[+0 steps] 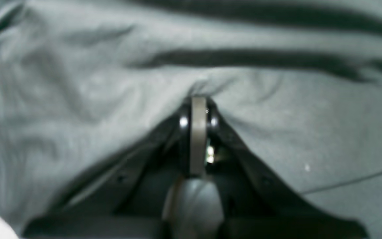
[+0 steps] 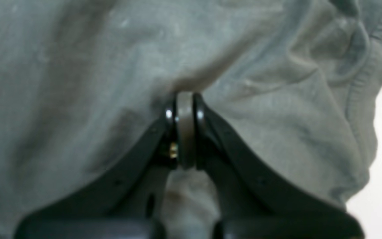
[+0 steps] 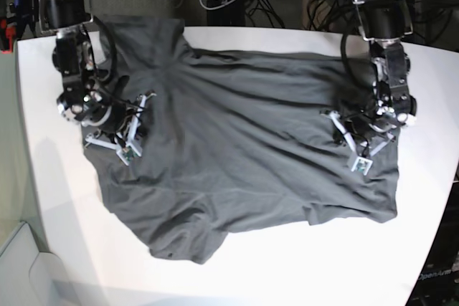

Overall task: Layout the t-shirt on the table in an organized manner, then fold the t-shirt properly
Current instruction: 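Drag the shirt corners with both grippers outward, flattening the body, then pull the shirt hem with the right gripper away from the left gripper, then release both grippers and move them to new grasp points on the shirt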

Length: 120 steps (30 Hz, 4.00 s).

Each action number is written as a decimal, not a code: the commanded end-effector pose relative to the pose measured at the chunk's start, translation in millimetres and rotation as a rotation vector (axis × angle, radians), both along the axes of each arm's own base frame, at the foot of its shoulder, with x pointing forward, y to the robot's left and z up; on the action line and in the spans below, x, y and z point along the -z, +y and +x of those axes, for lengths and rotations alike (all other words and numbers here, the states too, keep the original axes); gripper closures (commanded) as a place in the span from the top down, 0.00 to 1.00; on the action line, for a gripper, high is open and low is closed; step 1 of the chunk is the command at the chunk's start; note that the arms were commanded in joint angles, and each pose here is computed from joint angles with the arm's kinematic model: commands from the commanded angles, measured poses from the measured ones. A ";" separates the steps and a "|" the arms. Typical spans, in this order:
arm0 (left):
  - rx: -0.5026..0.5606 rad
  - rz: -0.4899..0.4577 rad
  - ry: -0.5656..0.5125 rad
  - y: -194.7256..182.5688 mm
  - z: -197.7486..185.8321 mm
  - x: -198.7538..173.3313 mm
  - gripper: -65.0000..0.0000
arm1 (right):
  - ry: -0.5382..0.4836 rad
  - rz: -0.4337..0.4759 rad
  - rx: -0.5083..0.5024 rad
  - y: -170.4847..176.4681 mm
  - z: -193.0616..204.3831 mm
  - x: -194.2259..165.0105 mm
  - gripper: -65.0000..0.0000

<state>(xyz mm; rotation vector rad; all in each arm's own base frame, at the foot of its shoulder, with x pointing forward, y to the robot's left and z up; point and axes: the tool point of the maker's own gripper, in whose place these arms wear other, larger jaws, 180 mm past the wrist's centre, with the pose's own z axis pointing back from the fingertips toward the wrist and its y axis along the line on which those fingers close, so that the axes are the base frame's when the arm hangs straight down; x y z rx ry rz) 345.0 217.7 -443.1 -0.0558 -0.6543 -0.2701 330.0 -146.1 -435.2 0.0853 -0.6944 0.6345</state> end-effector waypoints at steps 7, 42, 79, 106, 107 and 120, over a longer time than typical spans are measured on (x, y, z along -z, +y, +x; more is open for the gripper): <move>-0.029 0.292 0.274 88.6 -75.6 27.1 0.00 | 0.114 -0.055 -0.112 20.6 -57.6 23.4 0.00; -0.111 0.435 0.018 126.7 -19.9 -84.5 0.00 | -0.201 -0.041 -0.244 89.9 89.7 -87.9 0.00; -0.210 0.207 0.173 111.4 -57.3 5.9 0.00 | -0.124 -0.031 0.118 -41.5 162.5 -27.7 0.00; -0.197 0.267 -0.256 98.0 44.6 -137.9 0.00 | -0.231 -0.001 -0.049 43.6 115.4 -102.4 0.00; -0.203 0.251 -0.250 98.5 51.1 -136.1 0.00 | -0.223 0.008 -0.061 54.5 104.5 -100.1 0.00; -0.225 0.030 -0.217 84.4 116.5 -109.4 0.00 | -0.021 0.062 -0.134 102.1 1.4 -26.2 0.00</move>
